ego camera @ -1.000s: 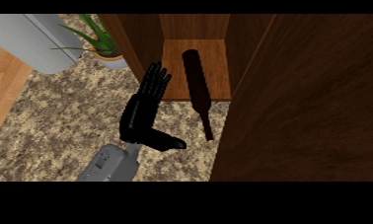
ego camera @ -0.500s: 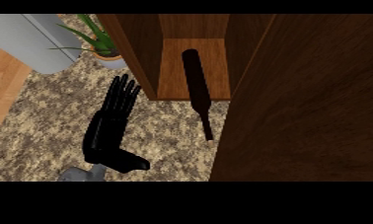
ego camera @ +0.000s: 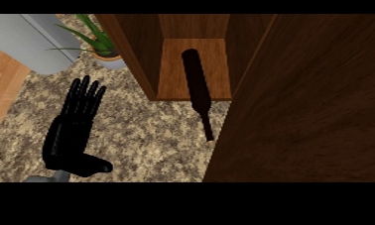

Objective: Pick up the wine, place it into the cabinet and close the cabinet

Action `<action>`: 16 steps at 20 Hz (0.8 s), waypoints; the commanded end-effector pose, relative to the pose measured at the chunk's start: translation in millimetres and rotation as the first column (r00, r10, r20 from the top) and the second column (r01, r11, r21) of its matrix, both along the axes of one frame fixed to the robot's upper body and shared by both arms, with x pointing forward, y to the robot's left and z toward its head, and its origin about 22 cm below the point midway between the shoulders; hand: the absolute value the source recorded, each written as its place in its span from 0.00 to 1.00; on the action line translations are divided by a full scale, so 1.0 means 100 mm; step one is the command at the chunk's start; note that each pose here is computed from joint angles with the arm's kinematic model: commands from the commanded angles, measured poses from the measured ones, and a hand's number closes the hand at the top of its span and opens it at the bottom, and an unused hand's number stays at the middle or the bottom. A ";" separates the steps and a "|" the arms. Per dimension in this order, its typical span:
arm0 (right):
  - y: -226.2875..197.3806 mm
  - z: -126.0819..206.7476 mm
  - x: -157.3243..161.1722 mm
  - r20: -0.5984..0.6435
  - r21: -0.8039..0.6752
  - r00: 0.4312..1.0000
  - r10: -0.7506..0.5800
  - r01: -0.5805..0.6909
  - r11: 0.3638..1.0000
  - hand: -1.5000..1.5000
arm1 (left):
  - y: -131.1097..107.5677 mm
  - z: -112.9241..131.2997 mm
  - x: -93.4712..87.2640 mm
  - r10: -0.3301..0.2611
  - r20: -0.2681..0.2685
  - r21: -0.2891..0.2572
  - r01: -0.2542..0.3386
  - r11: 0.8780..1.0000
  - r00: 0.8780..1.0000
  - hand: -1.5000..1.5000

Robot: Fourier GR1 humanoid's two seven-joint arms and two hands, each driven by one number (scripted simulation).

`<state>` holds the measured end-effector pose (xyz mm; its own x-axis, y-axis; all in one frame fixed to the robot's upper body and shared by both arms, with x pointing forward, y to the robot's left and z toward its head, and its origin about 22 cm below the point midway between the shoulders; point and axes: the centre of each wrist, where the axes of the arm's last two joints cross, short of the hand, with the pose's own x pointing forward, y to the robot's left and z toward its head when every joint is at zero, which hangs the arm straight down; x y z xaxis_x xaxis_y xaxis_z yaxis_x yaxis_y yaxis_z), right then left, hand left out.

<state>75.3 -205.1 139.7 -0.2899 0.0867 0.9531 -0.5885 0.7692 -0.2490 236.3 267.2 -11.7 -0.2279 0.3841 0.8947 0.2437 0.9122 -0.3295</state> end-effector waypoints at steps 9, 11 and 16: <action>0.19 0.47 -0.21 0.016 0.121 0.993 0.114 -0.115 0.986 1.00 | 0.58 0.24 -0.08 0.017 0.031 0.024 -0.018 1.000 0.999 0.00; 0.24 0.42 -0.17 0.019 0.135 0.992 0.126 -0.127 0.983 1.00 | 0.78 0.35 -0.05 0.030 0.033 0.031 -0.031 0.999 0.999 0.00; 0.28 0.46 -0.15 0.022 0.174 0.988 0.155 -0.156 0.972 1.00 | 0.88 0.31 -0.05 0.014 0.016 0.039 -0.015 0.999 1.000 0.00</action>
